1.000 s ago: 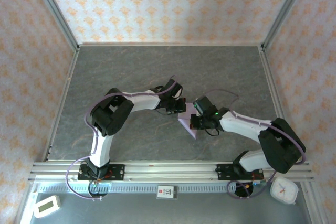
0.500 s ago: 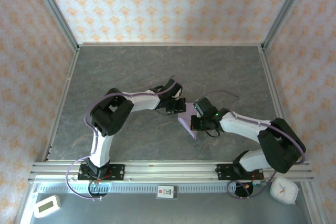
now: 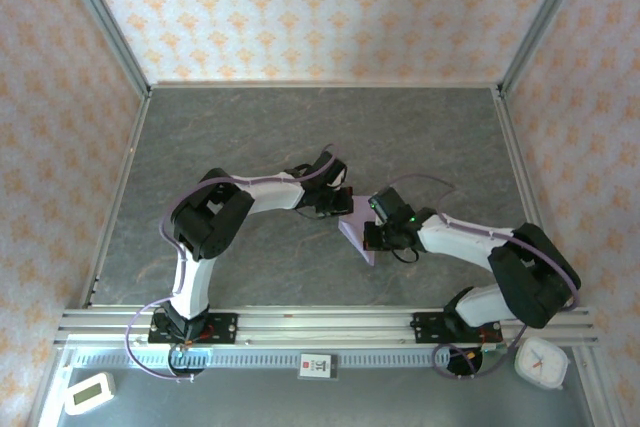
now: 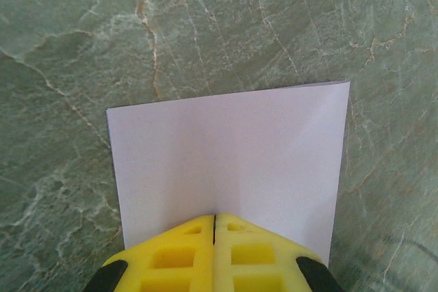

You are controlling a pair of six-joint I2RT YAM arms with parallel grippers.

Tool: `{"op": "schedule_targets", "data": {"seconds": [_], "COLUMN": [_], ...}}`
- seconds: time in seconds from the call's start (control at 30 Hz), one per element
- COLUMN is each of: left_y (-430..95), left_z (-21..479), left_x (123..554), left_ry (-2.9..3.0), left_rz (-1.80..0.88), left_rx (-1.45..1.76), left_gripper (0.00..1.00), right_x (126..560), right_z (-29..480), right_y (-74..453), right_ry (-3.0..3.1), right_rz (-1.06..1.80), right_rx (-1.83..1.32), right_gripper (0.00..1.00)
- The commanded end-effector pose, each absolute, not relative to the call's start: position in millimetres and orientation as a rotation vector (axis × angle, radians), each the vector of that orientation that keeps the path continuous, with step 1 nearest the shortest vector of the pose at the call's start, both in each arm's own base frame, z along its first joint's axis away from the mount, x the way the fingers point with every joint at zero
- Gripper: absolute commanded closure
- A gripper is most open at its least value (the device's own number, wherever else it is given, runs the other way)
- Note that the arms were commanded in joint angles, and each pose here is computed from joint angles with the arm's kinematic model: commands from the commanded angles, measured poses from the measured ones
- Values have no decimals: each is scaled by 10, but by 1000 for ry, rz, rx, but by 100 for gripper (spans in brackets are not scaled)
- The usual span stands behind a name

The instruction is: Fold a paper plane with a square sheet of paper (pick it up from the middle)

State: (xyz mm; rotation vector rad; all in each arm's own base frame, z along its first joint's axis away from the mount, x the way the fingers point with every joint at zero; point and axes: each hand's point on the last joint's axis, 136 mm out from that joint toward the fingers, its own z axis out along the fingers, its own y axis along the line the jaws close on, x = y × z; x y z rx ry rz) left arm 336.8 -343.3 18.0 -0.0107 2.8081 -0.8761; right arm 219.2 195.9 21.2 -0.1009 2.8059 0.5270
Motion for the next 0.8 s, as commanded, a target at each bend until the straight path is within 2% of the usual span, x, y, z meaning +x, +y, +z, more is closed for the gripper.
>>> {"op": "schedule_targets", "data": {"seconds": [0.0, 0.77], "left_y": [-3048, -3033], "left_z": [-245, -250], "left_x": [3128, 3102], "left_ry": [2957, 2956], "left_rz": [-627, -627], "left_rx": [-66, -74], "left_gripper": [100, 100], "right_x": [2310, 2283], "right_z": [275, 167], "right_y": [1960, 1931], "right_ry": [2784, 2811], "right_rz": [497, 468], "right_rx": [-89, -102], "right_gripper": [100, 100]}}
